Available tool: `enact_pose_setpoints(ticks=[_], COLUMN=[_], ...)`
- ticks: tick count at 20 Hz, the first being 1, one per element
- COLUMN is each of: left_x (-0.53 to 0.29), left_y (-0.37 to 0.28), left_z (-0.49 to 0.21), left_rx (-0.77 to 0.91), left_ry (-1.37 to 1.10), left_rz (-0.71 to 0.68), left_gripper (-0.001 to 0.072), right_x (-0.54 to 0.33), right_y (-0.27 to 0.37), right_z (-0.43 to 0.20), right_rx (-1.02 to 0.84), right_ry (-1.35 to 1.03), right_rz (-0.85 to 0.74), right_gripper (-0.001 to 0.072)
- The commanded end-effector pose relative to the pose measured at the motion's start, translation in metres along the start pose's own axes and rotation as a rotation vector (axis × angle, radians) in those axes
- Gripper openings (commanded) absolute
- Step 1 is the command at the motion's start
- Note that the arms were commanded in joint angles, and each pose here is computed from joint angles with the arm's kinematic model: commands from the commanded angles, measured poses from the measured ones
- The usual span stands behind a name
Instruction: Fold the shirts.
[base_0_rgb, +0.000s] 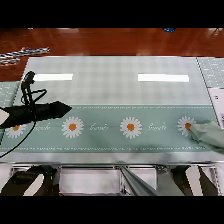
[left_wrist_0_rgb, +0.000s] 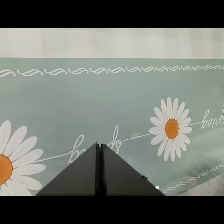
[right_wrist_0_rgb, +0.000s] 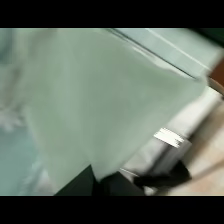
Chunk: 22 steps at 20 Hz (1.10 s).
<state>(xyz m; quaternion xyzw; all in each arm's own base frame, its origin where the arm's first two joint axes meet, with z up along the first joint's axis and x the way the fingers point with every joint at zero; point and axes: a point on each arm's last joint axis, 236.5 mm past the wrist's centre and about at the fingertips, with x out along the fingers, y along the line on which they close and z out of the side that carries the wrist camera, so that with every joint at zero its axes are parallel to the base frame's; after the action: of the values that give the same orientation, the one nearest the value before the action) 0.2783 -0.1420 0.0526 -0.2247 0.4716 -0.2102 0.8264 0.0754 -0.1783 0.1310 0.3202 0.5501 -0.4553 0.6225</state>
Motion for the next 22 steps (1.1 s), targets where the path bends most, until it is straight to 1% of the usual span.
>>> enact_pose_setpoints(ticks=[1,2,4,6,7,8,9,10,12,14,15,16,17,18,19,20,22], left_x=[0.000,0.000,0.000,-0.003,-0.009,-0.017,-0.028,-0.039,-0.059,-0.064,-0.059,-0.049,-0.034,-0.015,0.007,0.025,0.055], left_y=[0.000,0.000,0.002,0.006,0.008,0.007,0.005,0.000,-0.023,-0.060,-0.082,-0.102,-0.112,-0.109,-0.095,-0.075,-0.031], left_z=[0.000,0.001,0.010,0.035,0.053,0.072,0.094,0.116,0.160,0.192,0.200,0.201,0.197,0.190,0.177,0.162,0.128], left_rx=[0.000,0.001,0.000,0.000,-0.001,-0.002,0.000,0.009,0.056,0.131,0.175,0.216,0.274,0.347,0.414,0.409,0.377], left_ry=[0.001,-0.004,-0.043,-0.141,-0.193,-0.228,-0.264,-0.293,-0.329,-0.318,-0.294,-0.254,-0.205,-0.156,-0.091,-0.019,0.101], left_rz=[0.000,0.001,0.008,0.026,0.037,0.042,0.046,0.044,0.022,-0.032,-0.066,-0.096,-0.086,-0.024,0.066,0.150,0.274], left_gripper=[0.0018,0.0018,0.0018,0.0018,0.0018,0.0018,0.0018,0.0018,0.0017,0.0017,0.0017,0.0017,0.0017,0.0017,0.0017,0.0017,0.0018], right_x=[0.018,0.023,0.026,0.028,0.027,0.024,0.013,-0.009,-0.084,-0.165,-0.188,-0.199,-0.197,-0.181,-0.157,-0.125,-0.060], right_y=[-0.069,-0.068,-0.064,-0.056,-0.044,-0.024,0.010,0.057,0.155,0.240,0.274,0.308,0.336,0.362,0.381,0.396,0.417], right_z=[-0.030,-0.033,-0.033,-0.026,-0.016,-0.002,0.022,0.050,0.086,0.077,0.059,0.031,0.002,-0.032,-0.058,-0.081,-0.102], right_rx=[0.133,0.125,0.117,0.104,0.093,0.074,0.041,-0.010,-0.094,-0.277,-0.381,-0.491,-0.600,-0.742,-0.880,-1.003,-1.120], right_ry=[0.050,0.068,0.083,0.078,0.054,0.012,-0.068,-0.175,-0.361,-0.466,-0.472,-0.451,-0.427,-0.394,-0.382,-0.371,-0.353], right_rz=[-0.293,-0.291,-0.281,-0.248,-0.191,-0.101,0.050,0.253,0.683,1.020,1.108,1.158,1.168,1.124,1.031,0.901,0.659], right_gripper=[0.0339,0.0408,0.0407,0.0405,0.0381,0.0261,0.0094,0.0020,0.0020,0.0020,0.0020,0.0020,0.0020,0.0020,0.0020,0.0020,0.0018])
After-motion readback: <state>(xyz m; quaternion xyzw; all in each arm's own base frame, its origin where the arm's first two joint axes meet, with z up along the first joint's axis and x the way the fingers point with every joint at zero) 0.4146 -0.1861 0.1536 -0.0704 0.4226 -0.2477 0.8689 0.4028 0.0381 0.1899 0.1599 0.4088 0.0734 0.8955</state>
